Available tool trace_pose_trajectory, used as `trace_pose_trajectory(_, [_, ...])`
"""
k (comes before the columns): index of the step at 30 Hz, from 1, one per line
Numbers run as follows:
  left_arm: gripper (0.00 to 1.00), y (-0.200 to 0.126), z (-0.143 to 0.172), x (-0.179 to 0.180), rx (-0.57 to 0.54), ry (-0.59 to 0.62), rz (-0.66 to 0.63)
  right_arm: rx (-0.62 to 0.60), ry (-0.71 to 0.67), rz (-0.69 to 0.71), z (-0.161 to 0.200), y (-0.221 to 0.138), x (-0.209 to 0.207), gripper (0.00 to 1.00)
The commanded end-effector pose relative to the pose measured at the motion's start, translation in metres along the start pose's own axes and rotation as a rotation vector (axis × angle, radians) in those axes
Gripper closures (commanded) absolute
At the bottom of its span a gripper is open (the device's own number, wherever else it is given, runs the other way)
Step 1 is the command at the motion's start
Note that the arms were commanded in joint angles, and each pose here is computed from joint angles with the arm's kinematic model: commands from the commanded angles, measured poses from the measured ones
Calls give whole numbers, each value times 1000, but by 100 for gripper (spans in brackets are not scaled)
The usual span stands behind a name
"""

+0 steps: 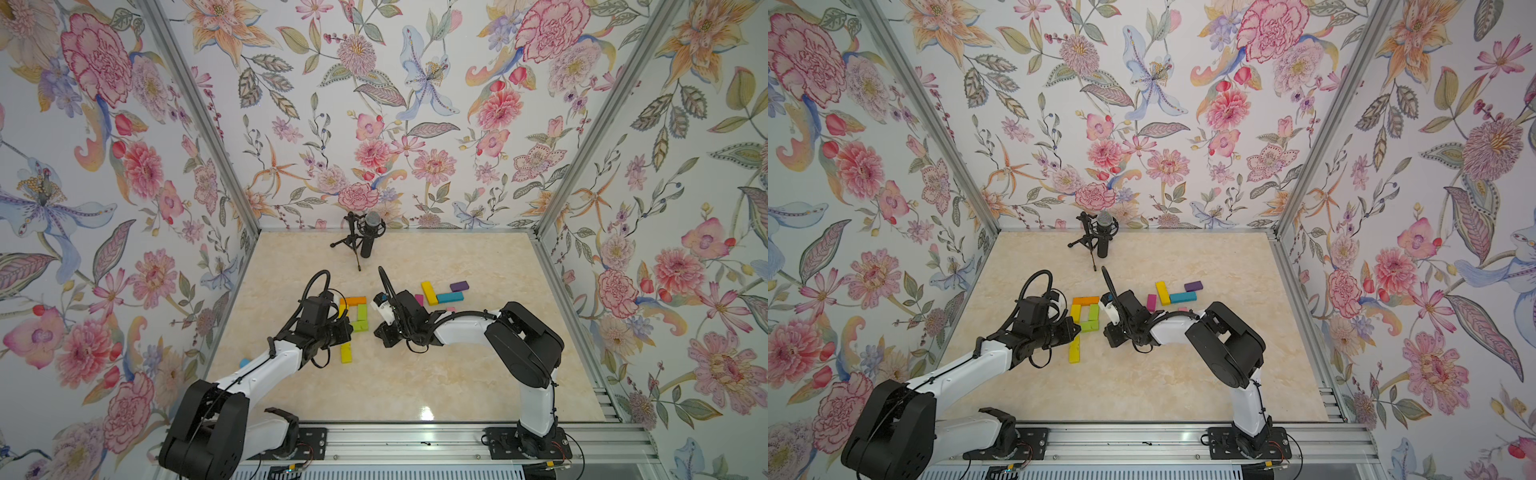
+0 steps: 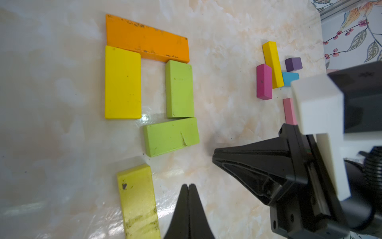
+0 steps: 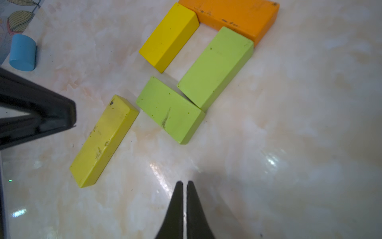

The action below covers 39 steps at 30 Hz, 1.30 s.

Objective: Assemble the letter p with building blocks
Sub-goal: Assemble the building block at the center of the board.

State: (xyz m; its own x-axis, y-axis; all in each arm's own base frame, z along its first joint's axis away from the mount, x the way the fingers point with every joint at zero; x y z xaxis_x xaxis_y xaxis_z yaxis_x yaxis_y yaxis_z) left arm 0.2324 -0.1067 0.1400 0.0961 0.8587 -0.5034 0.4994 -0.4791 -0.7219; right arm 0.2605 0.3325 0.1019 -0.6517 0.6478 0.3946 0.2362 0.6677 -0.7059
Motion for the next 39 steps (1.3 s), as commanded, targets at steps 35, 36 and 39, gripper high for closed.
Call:
trace_pose_trajectory(35, [100,52,2,-1,152,71,-239,2,30,-2,-6,4,-20,93])
trace_pose_trajectory(36, [100,52,2,-1,150,71,-244,0,29,-3,-6,3,-20,93])
trace_pose_trajectory(39, [100,51,2,1,147,73,-261,1,32,-3,-4,3,-20,93])
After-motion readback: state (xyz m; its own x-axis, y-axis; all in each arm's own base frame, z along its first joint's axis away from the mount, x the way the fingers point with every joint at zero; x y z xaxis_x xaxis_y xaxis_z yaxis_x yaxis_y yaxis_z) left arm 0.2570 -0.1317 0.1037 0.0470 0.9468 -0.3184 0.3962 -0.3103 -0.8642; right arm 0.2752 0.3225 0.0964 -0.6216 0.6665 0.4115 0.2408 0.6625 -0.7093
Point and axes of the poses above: each gripper's point midway between its finger pads, its own y axis out along the fingers, its own x axis along the line the jaws close on, z = x × y, the point moved 10 cm from there along -y, back along the fingers, and after that the axes turned 4 degrees about y, right-handed, at the moved point
